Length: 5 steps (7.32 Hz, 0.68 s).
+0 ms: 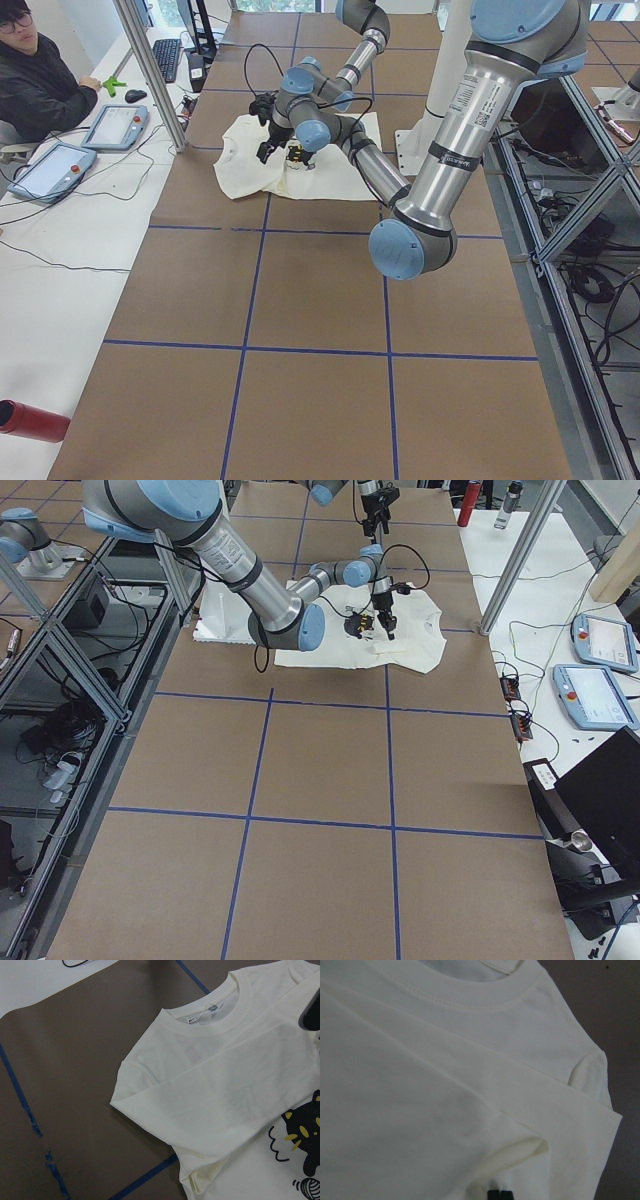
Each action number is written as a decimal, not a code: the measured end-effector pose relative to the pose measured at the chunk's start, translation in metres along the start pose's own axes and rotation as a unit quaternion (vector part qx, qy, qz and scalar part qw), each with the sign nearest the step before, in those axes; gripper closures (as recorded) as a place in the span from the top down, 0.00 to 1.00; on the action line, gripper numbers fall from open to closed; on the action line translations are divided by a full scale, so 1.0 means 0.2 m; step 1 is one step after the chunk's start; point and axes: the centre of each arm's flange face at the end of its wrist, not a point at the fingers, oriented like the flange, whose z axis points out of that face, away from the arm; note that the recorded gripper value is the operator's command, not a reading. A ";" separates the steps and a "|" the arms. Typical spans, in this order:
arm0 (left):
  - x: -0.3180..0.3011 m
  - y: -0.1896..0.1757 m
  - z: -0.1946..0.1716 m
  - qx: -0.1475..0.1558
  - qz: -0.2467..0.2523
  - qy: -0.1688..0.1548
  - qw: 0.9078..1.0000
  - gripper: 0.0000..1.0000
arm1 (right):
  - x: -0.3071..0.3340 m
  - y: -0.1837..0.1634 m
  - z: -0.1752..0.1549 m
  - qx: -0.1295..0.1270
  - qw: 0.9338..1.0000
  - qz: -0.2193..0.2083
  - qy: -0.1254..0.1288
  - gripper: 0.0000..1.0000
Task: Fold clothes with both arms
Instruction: 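Lift the right gripper off the shirt and draw it back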
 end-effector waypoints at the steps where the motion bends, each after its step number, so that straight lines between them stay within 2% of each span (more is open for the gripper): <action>1: 0.00 0.00 0.00 0.000 0.000 0.000 1.000 1.00 | 0.04 -0.02 0.00 0.001 1.000 -0.007 0.002 0.00; 4: 0.01 0.00 -0.01 0.002 -0.002 0.001 1.000 1.00 | 0.27 -0.05 0.07 0.003 0.999 -0.039 0.012 0.00; 5: 0.01 0.00 -0.01 0.002 -0.003 0.001 1.000 1.00 | 0.37 -0.02 0.13 0.004 0.999 -0.052 0.015 0.05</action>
